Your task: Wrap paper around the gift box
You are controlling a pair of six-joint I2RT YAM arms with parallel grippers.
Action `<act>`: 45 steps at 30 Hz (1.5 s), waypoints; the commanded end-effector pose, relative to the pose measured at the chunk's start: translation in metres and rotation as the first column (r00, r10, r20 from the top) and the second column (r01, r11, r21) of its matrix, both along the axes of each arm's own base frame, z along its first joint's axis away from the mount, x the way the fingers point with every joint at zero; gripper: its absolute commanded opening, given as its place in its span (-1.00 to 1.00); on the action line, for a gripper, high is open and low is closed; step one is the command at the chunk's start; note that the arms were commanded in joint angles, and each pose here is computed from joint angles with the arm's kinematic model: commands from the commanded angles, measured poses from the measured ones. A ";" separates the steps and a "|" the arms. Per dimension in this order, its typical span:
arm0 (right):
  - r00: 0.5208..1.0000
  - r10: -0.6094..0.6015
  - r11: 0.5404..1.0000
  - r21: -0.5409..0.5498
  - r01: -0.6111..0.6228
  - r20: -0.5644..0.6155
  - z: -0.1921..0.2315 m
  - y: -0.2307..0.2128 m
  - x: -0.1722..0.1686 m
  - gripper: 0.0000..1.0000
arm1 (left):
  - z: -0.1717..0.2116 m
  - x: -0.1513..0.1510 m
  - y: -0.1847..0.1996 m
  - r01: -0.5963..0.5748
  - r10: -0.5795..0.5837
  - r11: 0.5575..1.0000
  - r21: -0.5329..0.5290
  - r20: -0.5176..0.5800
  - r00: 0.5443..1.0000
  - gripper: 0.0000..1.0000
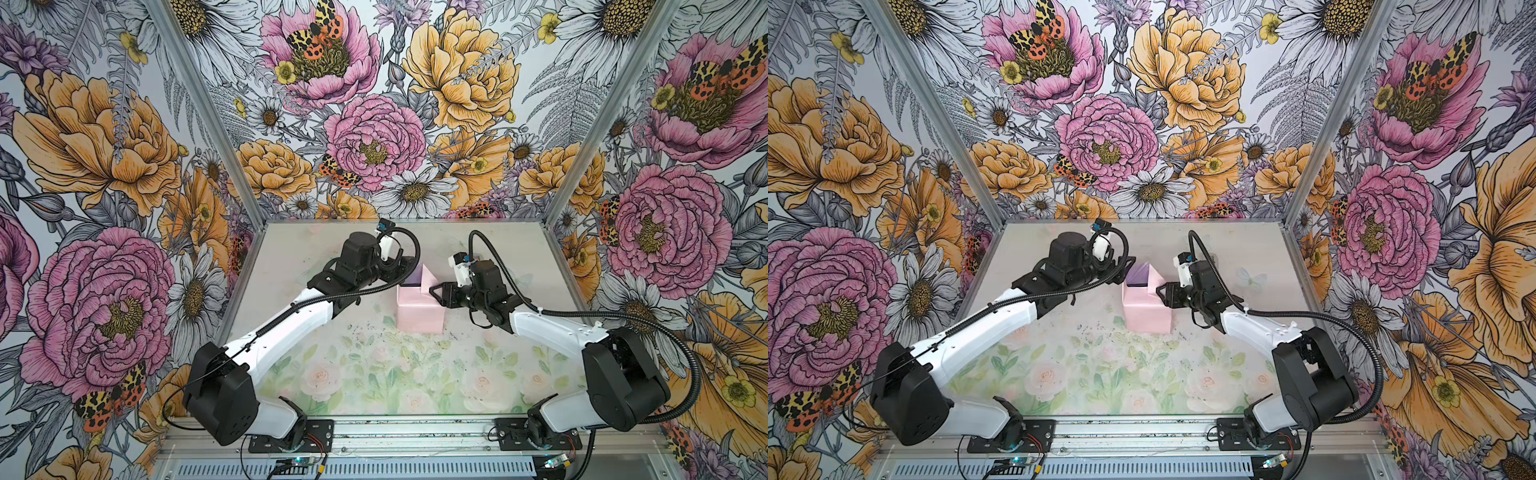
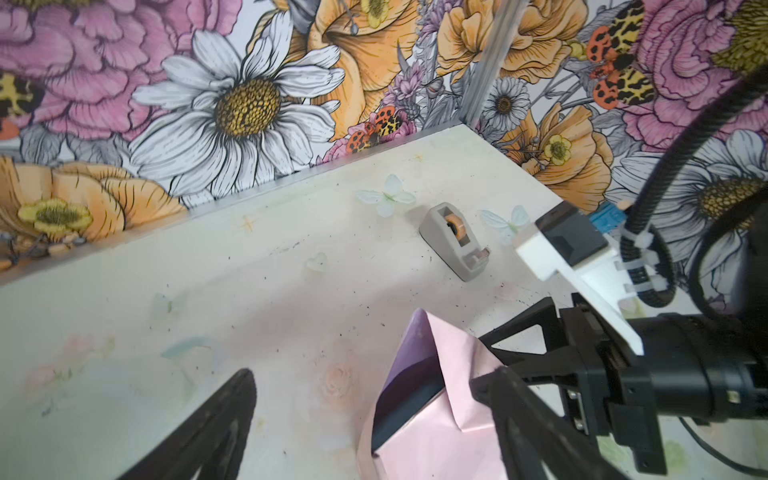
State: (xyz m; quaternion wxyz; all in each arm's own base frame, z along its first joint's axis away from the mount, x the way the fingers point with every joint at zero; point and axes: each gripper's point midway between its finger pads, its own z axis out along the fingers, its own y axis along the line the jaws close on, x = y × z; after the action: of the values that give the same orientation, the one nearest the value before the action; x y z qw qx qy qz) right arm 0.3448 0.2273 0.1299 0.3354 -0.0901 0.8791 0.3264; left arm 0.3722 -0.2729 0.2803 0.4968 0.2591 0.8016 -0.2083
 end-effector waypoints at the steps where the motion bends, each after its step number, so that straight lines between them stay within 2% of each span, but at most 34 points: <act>1: 0.990 0.040 0.997 -0.064 -0.049 -0.137 -0.038 -0.003 -0.021 0.05 | -0.045 -0.026 -0.015 0.284 -0.257 0.946 0.153 -0.177 0.950 0.78; 8: 0.989 0.057 0.996 -0.060 -0.065 -0.133 -0.037 -0.002 -0.024 0.05 | -0.055 -0.009 -0.048 0.458 -0.402 0.867 0.197 -0.265 0.876 0.76; 10: 0.989 0.060 0.996 -0.058 -0.068 -0.137 -0.038 -0.002 -0.025 0.05 | -0.068 -0.005 -0.059 0.503 -0.435 0.840 0.203 -0.304 0.848 0.76; 15: 0.989 0.059 0.996 -0.061 -0.068 -0.138 -0.039 -0.002 -0.025 0.05 | -0.086 -0.001 -0.078 0.568 -0.477 0.788 0.238 -0.350 0.807 0.73; 20: 0.988 0.063 0.996 -0.059 -0.072 -0.139 -0.040 -0.002 -0.026 0.05 | -0.105 0.007 -0.086 0.596 -0.488 0.754 0.274 -0.373 0.789 0.56; 23: 0.988 0.065 0.996 -0.058 -0.073 -0.143 -0.041 -0.002 -0.026 0.05 | -0.111 0.001 -0.091 0.653 -0.544 0.705 0.276 -0.380 0.748 0.41; 26: 0.987 0.066 0.996 -0.057 -0.075 -0.144 -0.041 -0.002 -0.026 0.05 | -0.116 -0.004 -0.095 0.686 -0.575 0.664 0.298 -0.383 0.723 0.38; 30: 0.988 0.065 0.996 -0.054 -0.073 -0.141 -0.039 -0.001 -0.025 0.05 | -0.121 -0.002 -0.093 0.689 -0.569 0.647 0.326 -0.395 0.721 0.30; 38: 0.993 0.056 0.997 -0.040 -0.061 -0.107 -0.024 -0.001 -0.023 0.08 | -0.121 -0.005 -0.091 0.705 -0.577 0.636 0.314 -0.412 0.705 -0.16; 45: 0.994 0.058 0.998 -0.017 -0.060 -0.091 -0.010 -0.001 -0.026 0.09 | -0.125 0.005 -0.085 0.678 -0.542 0.647 0.349 -0.414 0.731 -0.33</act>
State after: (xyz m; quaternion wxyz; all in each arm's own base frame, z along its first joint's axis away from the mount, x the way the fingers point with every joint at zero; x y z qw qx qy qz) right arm 0.3386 0.2283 0.1324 0.3239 -0.1001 0.8790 0.3352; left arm 0.3717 -0.3601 0.1594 0.2040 0.5982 0.7478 -0.2033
